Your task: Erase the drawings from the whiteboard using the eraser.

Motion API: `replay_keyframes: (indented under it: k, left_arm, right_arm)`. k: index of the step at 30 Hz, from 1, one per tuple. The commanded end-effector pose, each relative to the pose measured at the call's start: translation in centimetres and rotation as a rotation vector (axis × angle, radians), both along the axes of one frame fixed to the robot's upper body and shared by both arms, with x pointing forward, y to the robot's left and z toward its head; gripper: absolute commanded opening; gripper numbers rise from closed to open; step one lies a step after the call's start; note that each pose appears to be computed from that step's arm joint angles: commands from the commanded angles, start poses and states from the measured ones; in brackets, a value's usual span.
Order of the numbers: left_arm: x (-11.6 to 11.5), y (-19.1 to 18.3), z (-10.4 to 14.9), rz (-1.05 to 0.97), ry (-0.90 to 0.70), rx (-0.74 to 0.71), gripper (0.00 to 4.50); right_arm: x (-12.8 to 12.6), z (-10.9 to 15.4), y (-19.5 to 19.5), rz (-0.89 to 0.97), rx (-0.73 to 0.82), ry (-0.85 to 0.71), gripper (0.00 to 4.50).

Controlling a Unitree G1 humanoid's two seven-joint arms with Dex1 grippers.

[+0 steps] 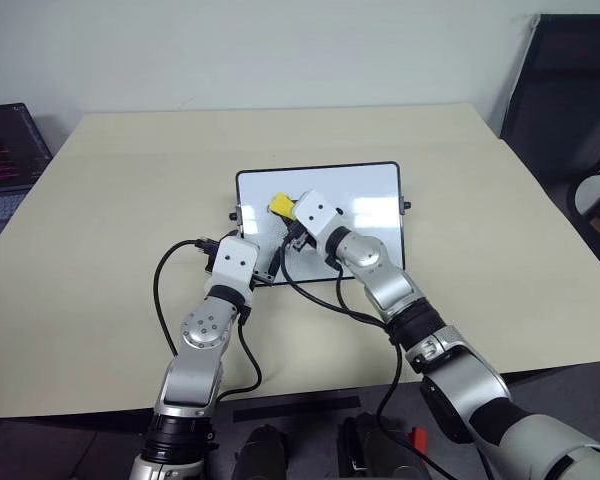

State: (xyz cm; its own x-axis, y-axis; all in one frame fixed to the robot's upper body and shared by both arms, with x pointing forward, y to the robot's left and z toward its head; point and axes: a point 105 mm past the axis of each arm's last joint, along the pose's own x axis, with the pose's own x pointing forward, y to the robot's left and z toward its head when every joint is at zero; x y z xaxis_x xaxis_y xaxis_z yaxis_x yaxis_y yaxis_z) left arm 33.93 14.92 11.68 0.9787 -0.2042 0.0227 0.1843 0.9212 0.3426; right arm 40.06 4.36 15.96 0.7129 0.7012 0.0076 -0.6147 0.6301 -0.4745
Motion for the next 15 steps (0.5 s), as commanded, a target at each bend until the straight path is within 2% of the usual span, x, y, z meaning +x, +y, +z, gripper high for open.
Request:
replay_keyframes:
  k: [1,8,15]
  left_arm:
    - [0.0,-0.2,1.3,-0.013,-0.054,0.000,4.50]
    - [-0.2,-0.3,1.2,-0.015,-0.055,-0.001,4.50]
    - [-0.3,-0.3,1.2,-0.016,-0.054,0.000,4.50]
  right_arm:
    - [0.1,1.8,1.2,0.012,0.019,-0.032,1.18]
    - [-0.2,1.9,2.1,0.039,0.018,-0.037,1.18]
    - [-0.4,-1.0,-0.6,0.007,-0.072,0.002,1.18]
